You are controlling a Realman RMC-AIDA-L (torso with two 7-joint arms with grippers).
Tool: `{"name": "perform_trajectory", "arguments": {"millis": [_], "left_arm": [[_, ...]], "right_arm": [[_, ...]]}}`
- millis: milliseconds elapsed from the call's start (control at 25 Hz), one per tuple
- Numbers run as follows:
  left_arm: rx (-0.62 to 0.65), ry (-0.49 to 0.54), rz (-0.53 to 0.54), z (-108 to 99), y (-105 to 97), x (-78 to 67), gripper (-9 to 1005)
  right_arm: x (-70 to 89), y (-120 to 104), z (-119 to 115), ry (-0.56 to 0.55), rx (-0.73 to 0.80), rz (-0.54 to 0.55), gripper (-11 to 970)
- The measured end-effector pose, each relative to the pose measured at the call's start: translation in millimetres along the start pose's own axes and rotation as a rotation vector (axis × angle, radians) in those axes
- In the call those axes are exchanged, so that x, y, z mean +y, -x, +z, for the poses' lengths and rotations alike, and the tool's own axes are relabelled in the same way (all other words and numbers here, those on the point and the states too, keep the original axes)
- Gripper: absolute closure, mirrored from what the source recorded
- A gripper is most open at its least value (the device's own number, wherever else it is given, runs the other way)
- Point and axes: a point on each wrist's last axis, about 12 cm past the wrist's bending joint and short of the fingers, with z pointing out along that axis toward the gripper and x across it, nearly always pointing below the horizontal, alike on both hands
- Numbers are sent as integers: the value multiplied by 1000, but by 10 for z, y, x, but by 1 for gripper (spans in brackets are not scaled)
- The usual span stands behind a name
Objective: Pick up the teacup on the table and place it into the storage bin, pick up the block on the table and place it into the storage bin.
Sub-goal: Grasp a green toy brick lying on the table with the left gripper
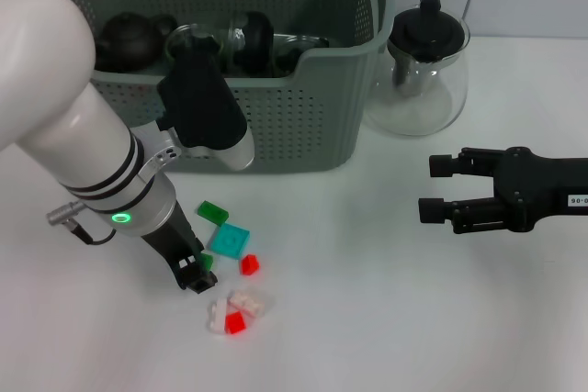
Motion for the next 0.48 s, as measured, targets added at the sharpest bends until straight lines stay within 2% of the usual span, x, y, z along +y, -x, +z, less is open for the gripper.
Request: {"name": "perform_trajectory", "arguments": {"millis": [280,480], "left_arm": [[6,-6,-105,-60,39,-15,540],[13,-18,-253,-110,75,-23,540]], "right_arm": [[-2,3,-5,-1,-1,1,15],[-8,5,-5,-5,0,-2,14]]}}
